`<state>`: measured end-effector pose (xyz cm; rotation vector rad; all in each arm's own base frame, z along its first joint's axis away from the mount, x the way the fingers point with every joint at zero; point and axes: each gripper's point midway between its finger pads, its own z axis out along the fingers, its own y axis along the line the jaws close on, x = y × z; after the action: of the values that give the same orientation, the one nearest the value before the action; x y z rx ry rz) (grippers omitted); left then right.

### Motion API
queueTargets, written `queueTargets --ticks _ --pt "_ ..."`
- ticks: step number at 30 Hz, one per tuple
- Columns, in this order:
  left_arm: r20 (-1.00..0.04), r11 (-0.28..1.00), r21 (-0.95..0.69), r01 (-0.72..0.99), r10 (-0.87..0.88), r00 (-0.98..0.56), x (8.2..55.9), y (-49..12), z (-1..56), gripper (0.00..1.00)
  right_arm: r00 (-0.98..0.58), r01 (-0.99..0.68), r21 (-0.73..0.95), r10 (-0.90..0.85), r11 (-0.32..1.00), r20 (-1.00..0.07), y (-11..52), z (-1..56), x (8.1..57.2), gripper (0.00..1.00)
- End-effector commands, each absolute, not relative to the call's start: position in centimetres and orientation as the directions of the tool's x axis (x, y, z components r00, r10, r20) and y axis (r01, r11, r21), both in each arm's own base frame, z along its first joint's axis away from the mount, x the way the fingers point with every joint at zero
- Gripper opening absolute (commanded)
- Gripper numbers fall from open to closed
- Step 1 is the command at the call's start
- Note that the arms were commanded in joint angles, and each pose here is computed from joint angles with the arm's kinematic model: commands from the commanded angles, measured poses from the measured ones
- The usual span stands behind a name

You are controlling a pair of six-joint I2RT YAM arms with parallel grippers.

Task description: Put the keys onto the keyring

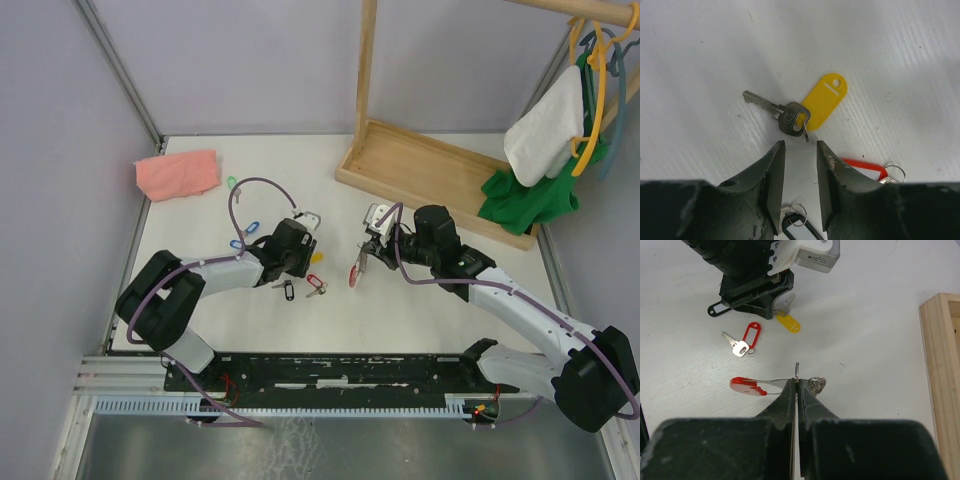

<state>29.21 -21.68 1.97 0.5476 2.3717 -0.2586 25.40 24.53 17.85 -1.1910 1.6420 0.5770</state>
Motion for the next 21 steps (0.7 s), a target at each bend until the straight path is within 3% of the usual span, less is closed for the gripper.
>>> queueTargets --ticks 1,21 --pt "-0.744 0.905 -0.086 0.417 0.220 -0.631 31.00 -22.81 4.24 0.37 0.024 -0.898 -0.185 -0.376 0.399 -0.926 25.41 20.36 25.72 0.01" --pt "-0.735 0.909 -0.094 0.405 0.211 -0.644 30.95 -22.99 3.58 0.27 0.021 -0.901 -0.181 -0.375 0.395 -0.927 25.49 20.28 25.68 0.01"
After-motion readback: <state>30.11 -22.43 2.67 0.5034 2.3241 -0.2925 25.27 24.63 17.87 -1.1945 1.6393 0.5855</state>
